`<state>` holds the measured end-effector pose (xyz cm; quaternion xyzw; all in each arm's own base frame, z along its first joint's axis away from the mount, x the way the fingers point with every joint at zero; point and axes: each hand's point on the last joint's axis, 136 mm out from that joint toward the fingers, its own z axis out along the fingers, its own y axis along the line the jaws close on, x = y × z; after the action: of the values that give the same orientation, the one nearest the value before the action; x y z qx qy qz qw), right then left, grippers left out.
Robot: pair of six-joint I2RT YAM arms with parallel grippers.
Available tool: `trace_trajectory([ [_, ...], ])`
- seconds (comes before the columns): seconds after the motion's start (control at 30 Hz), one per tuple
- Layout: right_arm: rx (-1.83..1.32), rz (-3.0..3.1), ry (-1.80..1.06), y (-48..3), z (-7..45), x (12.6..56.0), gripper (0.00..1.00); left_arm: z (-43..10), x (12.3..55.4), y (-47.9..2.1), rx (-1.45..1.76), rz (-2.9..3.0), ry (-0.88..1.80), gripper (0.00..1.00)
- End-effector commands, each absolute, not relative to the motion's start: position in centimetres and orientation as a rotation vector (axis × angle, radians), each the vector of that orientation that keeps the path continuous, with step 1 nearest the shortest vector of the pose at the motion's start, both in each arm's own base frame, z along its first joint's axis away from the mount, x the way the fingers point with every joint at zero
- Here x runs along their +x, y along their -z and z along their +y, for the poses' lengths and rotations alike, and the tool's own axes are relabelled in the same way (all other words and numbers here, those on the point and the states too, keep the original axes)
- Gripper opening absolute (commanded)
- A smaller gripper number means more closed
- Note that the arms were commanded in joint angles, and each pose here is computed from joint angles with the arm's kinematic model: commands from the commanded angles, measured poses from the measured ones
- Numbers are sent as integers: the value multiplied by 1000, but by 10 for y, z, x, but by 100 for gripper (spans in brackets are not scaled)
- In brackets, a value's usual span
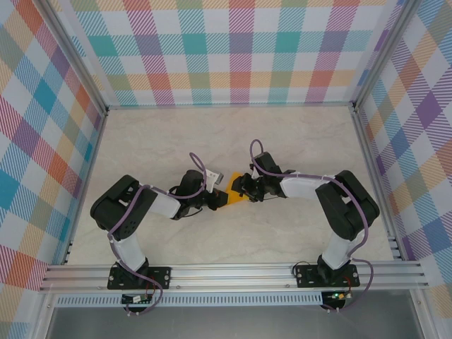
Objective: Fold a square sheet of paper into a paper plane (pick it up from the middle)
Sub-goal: Fourth fold the wing at the center of the table.
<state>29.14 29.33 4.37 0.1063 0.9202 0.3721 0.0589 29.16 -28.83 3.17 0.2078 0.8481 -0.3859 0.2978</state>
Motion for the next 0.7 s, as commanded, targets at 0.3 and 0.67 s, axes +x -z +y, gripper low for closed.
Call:
trace_trajectory([
  [0.3,444,2789,-1117,-30,285,300,45,-293,282,-27,536,2310,1080,17],
  [0.67,531,2844,-1065,-14,279,296,48,-295,280,-34,506,2333,1120,22],
])
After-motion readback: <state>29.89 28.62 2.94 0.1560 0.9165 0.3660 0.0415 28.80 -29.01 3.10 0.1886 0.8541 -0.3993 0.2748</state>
